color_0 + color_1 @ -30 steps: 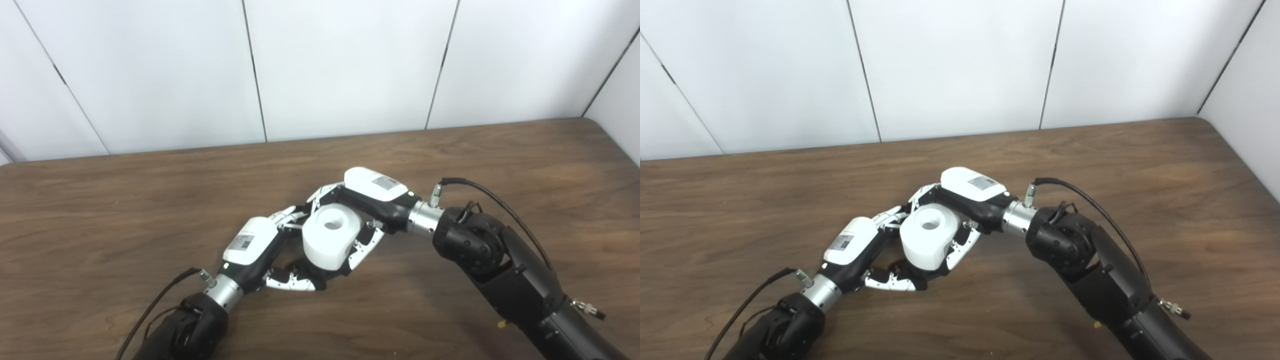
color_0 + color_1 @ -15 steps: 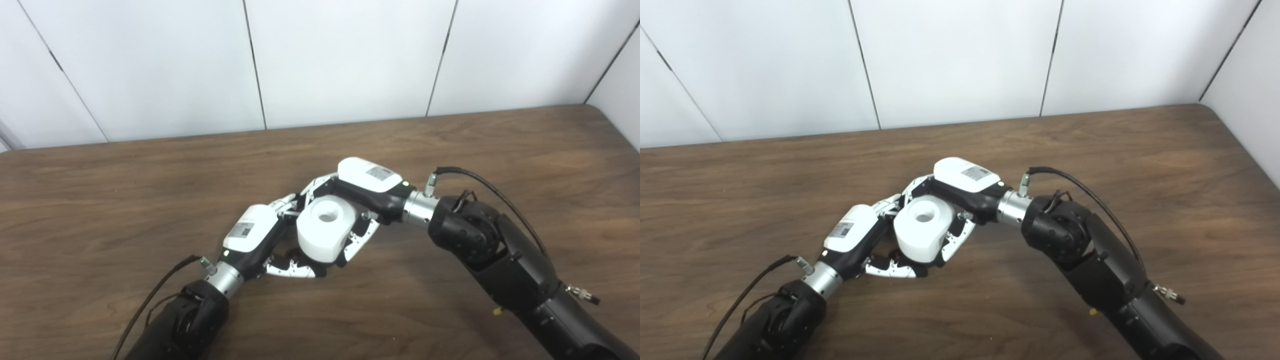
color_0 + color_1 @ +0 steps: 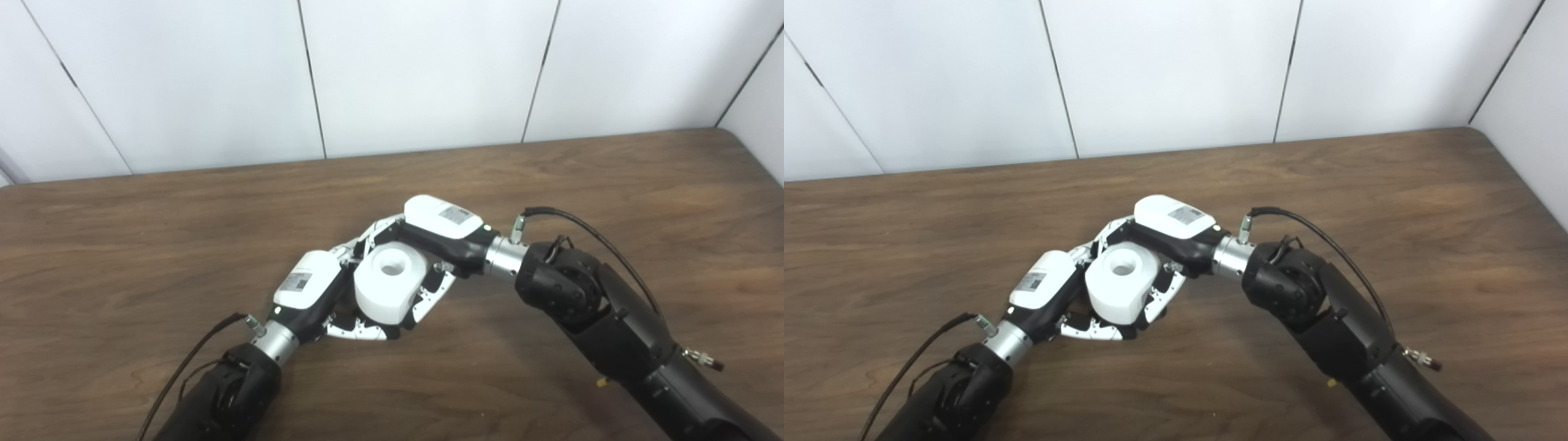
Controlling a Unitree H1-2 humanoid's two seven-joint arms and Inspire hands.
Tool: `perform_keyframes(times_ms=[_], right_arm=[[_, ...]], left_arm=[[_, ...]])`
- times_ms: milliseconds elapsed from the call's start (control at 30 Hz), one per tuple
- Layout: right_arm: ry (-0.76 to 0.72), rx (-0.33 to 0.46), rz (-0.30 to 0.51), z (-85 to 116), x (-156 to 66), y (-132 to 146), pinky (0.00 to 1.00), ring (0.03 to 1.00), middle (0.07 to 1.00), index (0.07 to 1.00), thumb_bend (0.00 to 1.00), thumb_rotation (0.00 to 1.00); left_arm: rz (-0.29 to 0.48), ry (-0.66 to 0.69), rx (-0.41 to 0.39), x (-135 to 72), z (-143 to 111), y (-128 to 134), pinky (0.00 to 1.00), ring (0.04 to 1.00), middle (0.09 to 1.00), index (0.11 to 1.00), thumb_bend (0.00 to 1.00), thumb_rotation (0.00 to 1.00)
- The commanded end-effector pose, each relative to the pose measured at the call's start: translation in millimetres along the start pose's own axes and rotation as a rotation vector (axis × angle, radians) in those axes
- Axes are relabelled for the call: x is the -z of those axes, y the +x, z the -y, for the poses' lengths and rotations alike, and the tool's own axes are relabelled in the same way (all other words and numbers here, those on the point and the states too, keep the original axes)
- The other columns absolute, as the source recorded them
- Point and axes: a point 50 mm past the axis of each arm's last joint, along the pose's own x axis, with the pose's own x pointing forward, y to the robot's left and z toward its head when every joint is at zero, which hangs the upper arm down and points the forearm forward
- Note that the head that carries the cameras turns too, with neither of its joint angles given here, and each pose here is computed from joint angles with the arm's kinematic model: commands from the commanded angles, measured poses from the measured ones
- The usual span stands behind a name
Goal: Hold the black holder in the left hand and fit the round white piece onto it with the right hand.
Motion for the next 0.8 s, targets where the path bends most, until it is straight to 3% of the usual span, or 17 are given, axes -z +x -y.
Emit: perform_keyframes(times_ms=[0, 533, 600, 700, 767], right_arm=[[-0.044, -0.072, -0.038, -5, 9, -7, 0.59, 0.724, 0.738, 0.480, 0.52, 0.13], [-0.045, -0.063, -0.068, 3, 16, -21, 0.59, 0.710, 0.728, 0.486, 0.52, 0.14], [-0.040, -0.067, -0.093, 4, 12, -21, 0.59, 0.721, 0.768, 0.734, 0.75, 0.17], [-0.036, -0.053, -0.097, 5, 8, -21, 0.60, 0.753, 0.836, 0.947, 0.85, 0.23], [-0.039, -0.044, -0.097, 7, 7, -20, 0.60, 0.766, 0.873, 0.989, 0.89, 0.26]], left_arm=[[-0.057, 0.008, 0.176, 4, 30, -15, 0.87, 0.933, 0.869, 0.479, 0.52, 0.06], [-0.060, 0.017, 0.175, 6, 31, -17, 0.86, 0.929, 0.866, 0.478, 0.52, 0.06], [-0.059, 0.024, 0.173, 6, 31, -17, 0.86, 0.926, 0.863, 0.478, 0.52, 0.06], [-0.059, 0.022, 0.174, 6, 31, -17, 0.86, 0.929, 0.864, 0.478, 0.52, 0.06], [-0.060, 0.022, 0.176, 7, 31, -16, 0.86, 0.931, 0.865, 0.478, 0.52, 0.06]])
